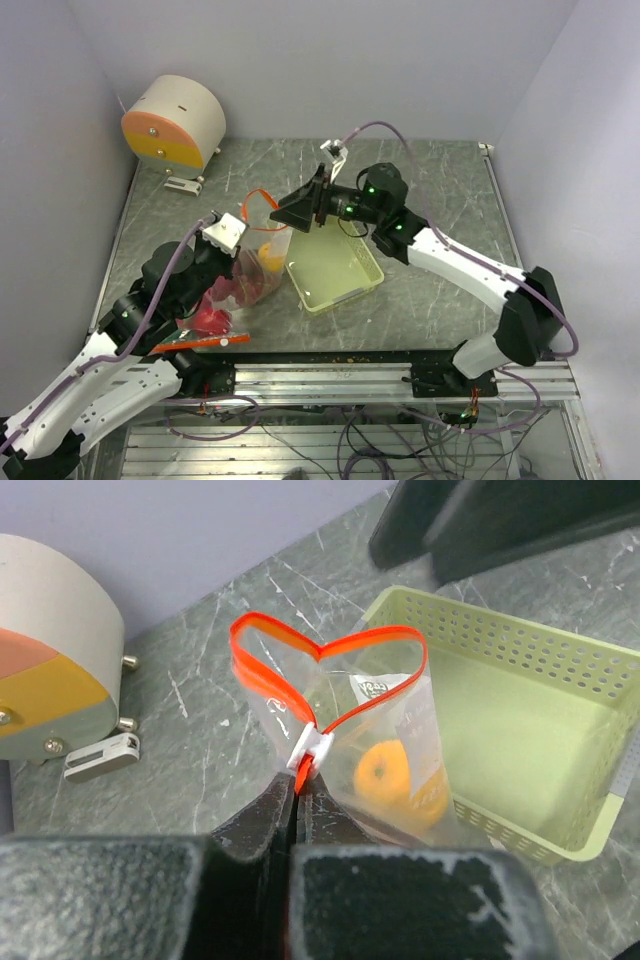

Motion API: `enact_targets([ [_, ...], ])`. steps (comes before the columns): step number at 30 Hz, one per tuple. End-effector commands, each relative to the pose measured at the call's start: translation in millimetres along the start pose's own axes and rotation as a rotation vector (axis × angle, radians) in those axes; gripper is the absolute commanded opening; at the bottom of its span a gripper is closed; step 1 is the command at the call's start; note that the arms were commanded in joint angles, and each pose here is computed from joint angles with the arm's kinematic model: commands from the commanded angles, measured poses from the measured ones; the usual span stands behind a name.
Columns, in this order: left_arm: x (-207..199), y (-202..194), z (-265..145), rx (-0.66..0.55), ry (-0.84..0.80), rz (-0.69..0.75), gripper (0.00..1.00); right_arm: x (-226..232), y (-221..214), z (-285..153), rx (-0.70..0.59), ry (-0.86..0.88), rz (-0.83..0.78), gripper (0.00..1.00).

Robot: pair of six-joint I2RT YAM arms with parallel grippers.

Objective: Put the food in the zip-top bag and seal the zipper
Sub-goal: Zip the zipper food storage bag at the center of the board.

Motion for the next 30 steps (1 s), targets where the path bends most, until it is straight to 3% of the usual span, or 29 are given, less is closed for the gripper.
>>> enact_targets([
  [1, -0.2, 16.9, -17.6, -0.033, -0.064, -0.004, 0.07, 28.2, 20.0, -24.4, -0.048, 0.2, -0.331, 0.62],
  [5, -7.0, 29.2, -33.2, -0.07, -0.184, -0.014, 0.07, 45.2, 11.2, -39.0, -0.033, 0.424, -0.557, 0.62],
  [7, -9.2, 35.5, -42.0, -0.082, -0.233, -0.021, 0.07, 48.9, 9.6, -43.3, -0.039, 0.483, -0.643, 0.67],
  [13, -10.2, 45.1, -61.6, -0.11, -0.302, -0.028, 0.07, 64.9, 5.4, -32.9, -0.018, 0.609, -0.731, 0.66],
  [22, -13.6, 35.2, -54.8, -0.043, -0.306, -0.04, 0.07, 111.4, -4.4, -9.4, -0.058, 0.372, -0.875, 0.65],
  [30, -18.0, 34.5, -56.9, -0.018, -0.359, -0.031, 0.07, 105.2, -3.5, 2.8, -0.03, 0.312, -0.942, 0.64],
])
Point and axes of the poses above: each gripper's point midway between its finger pads, its own z axis out along the fingers, its own x axis along the line the jaws close on, y = z × x, the point moved 8 cm from there along -z, back along the fingers, and after that the axes turned 8 degrees about -z, right-handed, at the moved point
